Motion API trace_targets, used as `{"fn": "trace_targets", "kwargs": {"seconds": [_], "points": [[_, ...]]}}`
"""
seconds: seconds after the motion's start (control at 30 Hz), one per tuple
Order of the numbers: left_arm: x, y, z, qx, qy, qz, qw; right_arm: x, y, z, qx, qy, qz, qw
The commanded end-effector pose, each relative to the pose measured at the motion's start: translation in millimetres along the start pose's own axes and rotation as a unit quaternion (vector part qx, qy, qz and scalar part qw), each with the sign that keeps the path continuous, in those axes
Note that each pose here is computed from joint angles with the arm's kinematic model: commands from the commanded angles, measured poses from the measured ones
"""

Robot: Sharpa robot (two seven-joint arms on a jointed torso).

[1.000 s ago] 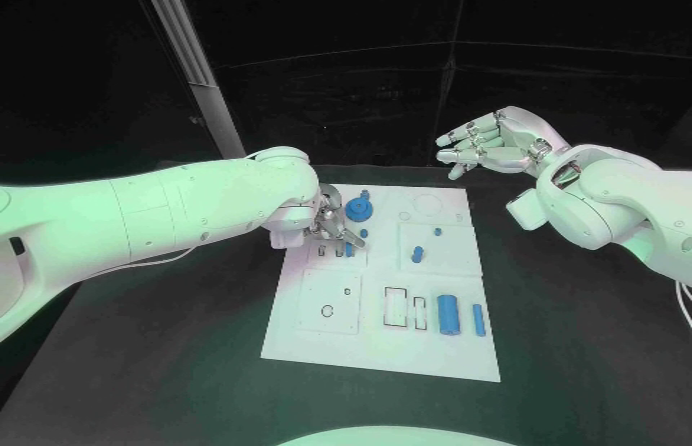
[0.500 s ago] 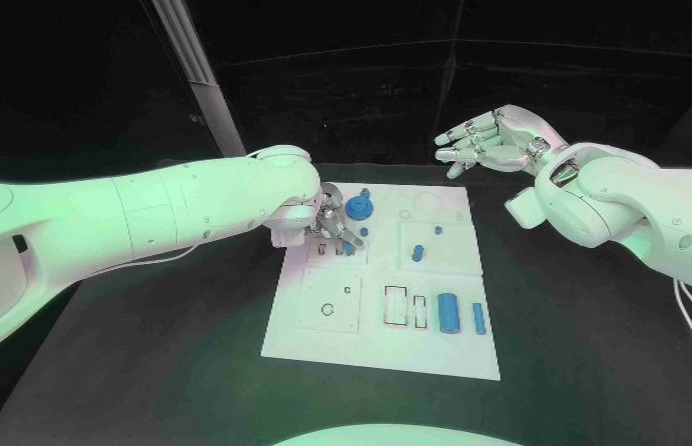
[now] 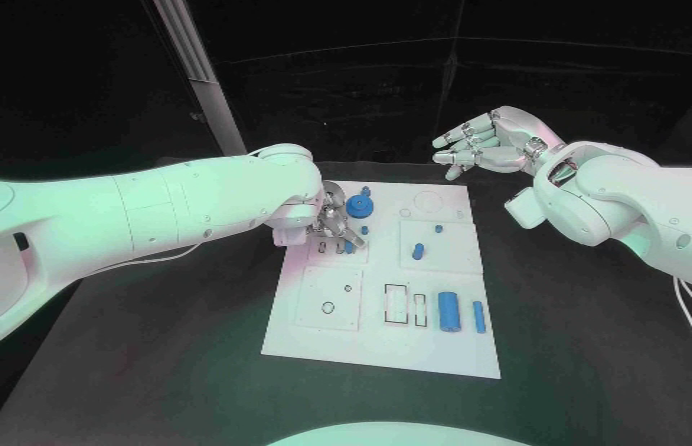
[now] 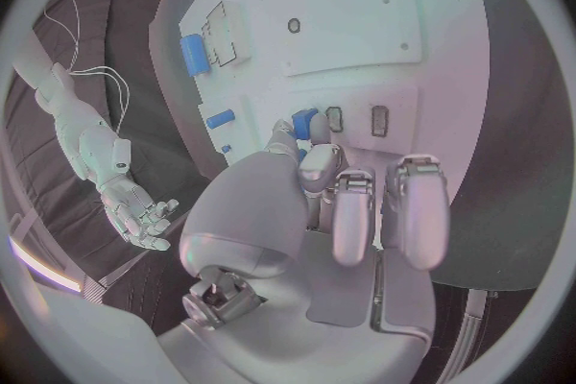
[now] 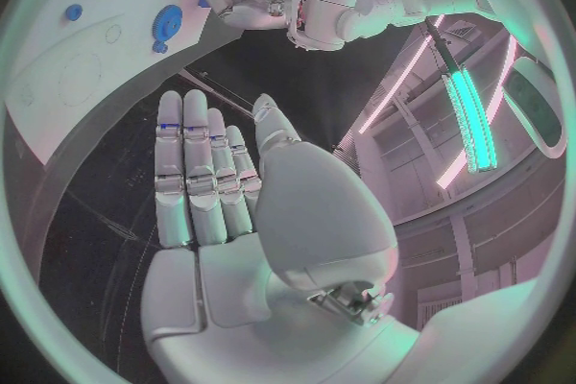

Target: Assemble the parts on the task board

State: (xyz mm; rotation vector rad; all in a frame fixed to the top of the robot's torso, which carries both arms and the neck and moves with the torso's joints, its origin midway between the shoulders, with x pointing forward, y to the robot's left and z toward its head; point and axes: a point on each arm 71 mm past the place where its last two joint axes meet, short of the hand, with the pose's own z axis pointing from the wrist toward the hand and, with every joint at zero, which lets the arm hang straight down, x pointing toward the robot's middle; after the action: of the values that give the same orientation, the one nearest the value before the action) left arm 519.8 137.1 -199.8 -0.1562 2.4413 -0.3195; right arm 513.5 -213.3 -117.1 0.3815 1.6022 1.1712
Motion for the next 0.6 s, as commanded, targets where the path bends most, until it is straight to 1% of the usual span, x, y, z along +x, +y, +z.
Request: {"fn": "trace_targets", "kwargs": {"seconds": [0.03, 0.2, 0.4, 0.53, 0.57, 0.6], "points": [[-0.3, -1.6, -0.2, 0.007, 0.001, 0.005, 1.000, 1.2, 1.2, 0.6, -0.001, 0.010, -0.004, 1.000], [-1.0, -1.6, -0.2, 0.009, -0.003, 0.001, 1.000, 1.4, 1.1, 0.7, 0.000, 0.012, -0.004, 1.000], [-2.4, -1.1, -1.6, 0.021, -0.017, -0.010, 1.000, 1.6, 0.6, 1.1, 0.002, 0.014, -0.004, 1.000], [-3.0, 1.7, -4.5, 0.030, -0.031, -0.021, 0.999, 0.5, -0.6, 1.3, 0.004, 0.013, -0.005, 1.000], [-3.0, 1.7, -4.5, 0.030, -0.031, -0.021, 0.999, 0.5, -0.6, 1.3, 0.004, 0.013, -0.005, 1.000], [-3.2, 4.1, -6.2, 0.030, -0.039, -0.027, 0.998, -0.6, -1.6, 1.1, 0.006, 0.012, -0.006, 1.000]]}}
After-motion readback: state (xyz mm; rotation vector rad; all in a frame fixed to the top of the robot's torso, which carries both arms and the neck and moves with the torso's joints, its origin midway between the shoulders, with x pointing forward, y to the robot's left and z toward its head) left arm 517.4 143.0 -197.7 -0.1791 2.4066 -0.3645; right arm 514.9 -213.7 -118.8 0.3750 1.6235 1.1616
